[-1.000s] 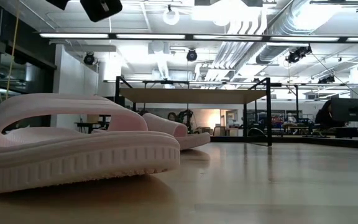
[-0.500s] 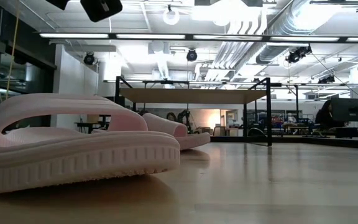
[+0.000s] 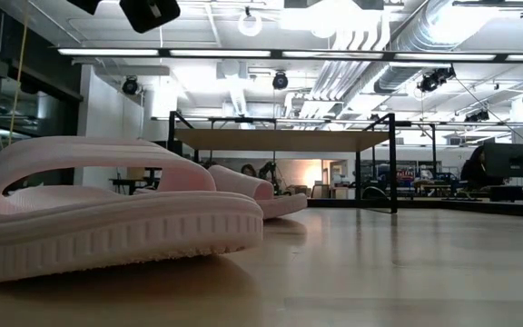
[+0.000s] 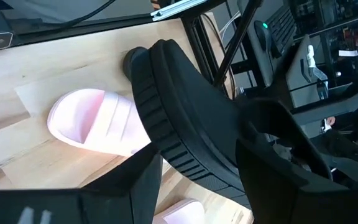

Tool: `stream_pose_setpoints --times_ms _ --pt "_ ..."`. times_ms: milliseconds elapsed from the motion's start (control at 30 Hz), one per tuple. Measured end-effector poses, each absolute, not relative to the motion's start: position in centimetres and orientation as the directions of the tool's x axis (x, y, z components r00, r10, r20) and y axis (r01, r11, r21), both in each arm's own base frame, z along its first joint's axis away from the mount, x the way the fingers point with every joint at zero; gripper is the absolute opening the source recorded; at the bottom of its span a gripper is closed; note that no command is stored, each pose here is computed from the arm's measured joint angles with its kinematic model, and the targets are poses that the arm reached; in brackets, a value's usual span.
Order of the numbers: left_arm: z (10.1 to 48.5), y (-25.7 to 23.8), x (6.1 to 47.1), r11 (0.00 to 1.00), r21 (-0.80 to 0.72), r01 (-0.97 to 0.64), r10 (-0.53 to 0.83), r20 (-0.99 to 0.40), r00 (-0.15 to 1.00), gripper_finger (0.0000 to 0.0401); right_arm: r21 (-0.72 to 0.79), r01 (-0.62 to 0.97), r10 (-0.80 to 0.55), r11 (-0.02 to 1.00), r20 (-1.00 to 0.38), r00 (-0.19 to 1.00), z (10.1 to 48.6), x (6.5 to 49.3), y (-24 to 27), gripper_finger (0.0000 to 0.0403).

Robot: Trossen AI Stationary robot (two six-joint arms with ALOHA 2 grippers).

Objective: Pick and place slides into the shelf
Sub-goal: Put the top black slipper on the shelf

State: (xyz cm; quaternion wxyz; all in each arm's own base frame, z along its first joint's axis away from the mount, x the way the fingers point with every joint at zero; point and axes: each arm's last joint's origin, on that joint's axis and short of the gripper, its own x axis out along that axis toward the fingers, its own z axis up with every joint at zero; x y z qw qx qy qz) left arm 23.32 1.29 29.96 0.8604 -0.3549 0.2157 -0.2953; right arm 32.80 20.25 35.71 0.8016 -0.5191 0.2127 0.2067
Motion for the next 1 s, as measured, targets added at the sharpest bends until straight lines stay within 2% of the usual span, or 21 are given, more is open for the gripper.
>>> stream_pose_setpoints --times_ms 233,367,533,833,1000 --pt "29.96 1.33 23.35 0.593 -0.723 0.355 -0.647 -0.164 0.745 0.0005 -0.737 -0.556 0.16 0.384 -0.54 0.826 35.93 33.0 20.32 0.0192" --pt "29.97 1.33 23.35 0.593 -0.723 0.355 -0.647 -0.164 0.745 0.0011 -0.736 -0.555 0.159 0.388 -0.54 0.827 35.94 33.03 20.29 0.018" --pt "29.96 1.34 23.36 0.595 -0.723 0.352 -0.643 -0.165 0.748 0.0025 -0.733 -0.557 0.165 0.39 -0.539 0.826 35.95 33.05 20.28 0.0156" --pt "29.96 1.35 23.36 0.596 -0.722 0.352 -0.643 -0.165 0.748 0.001 -0.728 -0.562 0.176 0.392 -0.541 0.823 35.95 33.04 20.31 0.0106" --pt "29.96 1.36 23.37 0.601 -0.717 0.354 -0.64 -0.166 0.75 0.0028 -0.728 -0.562 0.177 0.393 -0.54 0.823 35.96 33.04 20.32 0.007"
